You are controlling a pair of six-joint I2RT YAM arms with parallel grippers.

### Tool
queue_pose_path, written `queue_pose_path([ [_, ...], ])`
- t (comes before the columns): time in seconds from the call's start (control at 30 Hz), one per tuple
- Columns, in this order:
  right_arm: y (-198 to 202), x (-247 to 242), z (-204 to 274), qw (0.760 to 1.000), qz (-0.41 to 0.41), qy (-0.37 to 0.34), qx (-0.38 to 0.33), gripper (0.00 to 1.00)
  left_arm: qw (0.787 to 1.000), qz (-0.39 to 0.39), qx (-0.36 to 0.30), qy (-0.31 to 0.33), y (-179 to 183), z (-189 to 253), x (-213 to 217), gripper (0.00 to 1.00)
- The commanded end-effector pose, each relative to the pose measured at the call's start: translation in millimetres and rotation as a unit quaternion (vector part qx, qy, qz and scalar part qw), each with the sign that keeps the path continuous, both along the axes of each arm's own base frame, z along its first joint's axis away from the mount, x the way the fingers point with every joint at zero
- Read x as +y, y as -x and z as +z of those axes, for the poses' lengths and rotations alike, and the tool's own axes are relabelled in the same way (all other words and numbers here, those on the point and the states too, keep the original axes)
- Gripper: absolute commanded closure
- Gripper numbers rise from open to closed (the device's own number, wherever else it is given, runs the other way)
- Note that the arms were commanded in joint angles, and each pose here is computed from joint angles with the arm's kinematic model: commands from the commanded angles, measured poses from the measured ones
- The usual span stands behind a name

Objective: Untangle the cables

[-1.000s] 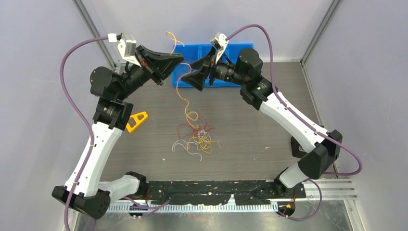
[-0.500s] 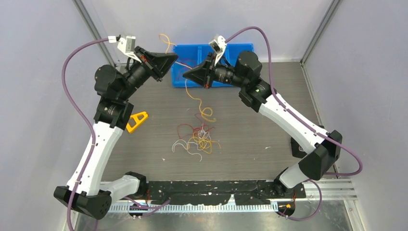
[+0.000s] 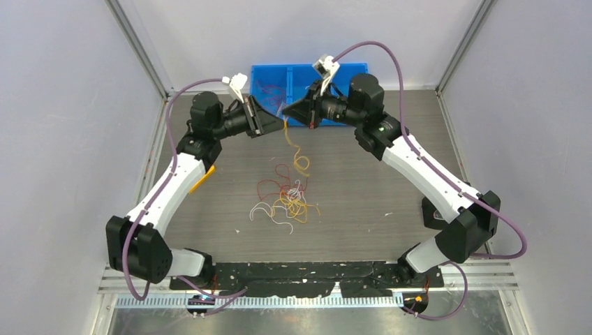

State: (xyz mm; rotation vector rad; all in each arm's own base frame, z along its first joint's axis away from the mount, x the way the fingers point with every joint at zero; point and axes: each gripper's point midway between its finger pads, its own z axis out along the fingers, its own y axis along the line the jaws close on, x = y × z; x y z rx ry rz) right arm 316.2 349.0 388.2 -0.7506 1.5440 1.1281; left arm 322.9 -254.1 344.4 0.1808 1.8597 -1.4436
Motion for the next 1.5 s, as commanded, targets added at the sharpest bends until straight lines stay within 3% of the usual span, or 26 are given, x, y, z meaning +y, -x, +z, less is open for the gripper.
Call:
queue_pose_path([
  [0.0, -29.8, -43.6, 103.9, 0.981, -0.097, -0.087, -0.145, 0.95, 0.995, -0.076, 0.060, 0.013, 28.4, -17.9, -0.8, 0.58],
  [0.1, -55.9, -71.6, 99.6, 0.975, -0.150, -0.066, -0.152, 0.95, 0.997, -0.047, 0.062, 0.006, 21.0, -25.2, 18.0, 0.25],
  [0.13, -64.8, -80.9, 95.7, 0.972, -0.169, -0.054, -0.156, 0.95, 0.998, -0.033, 0.049, 0.000, 16.7, -25.1, 26.5, 0.19],
  [0.27, -94.1, -105.8, 77.2, 0.960, -0.221, -0.011, -0.169, 0.95, 0.999, 0.021, -0.006, -0.040, 2.6, -21.1, 56.5, 0.11],
  [0.47, -153.9, -136.2, 56.5, 0.931, -0.292, 0.033, -0.217, 0.95, 0.995, 0.039, -0.049, -0.075, 2.8, -20.1, 72.4, 0.01],
  [0.73, -251.6, -181.3, 41.8, 0.879, -0.402, 0.046, -0.251, 0.95, 0.992, 0.050, -0.063, -0.102, 11.3, -28.1, 81.2, 0.00],
  [0.97, -310.7, -203.6, 16.5, 0.854, -0.440, 0.053, -0.273, 0.95, 0.988, 0.066, -0.060, -0.127, 14.3, -38.5, 93.6, 0.00],
  [1.13, -342.4, -218.6, -5.4, 0.842, -0.460, 0.058, -0.276, 0.95, 0.986, 0.078, -0.054, -0.139, 13.7, -44.0, 102.8, 0.00],
  [1.47, -374.0, -222.9, -73.8, 0.852, -0.452, 0.097, -0.246, 0.95, 0.982, 0.090, -0.042, -0.158, 7.3, -51.7, 115.6, 0.00],
])
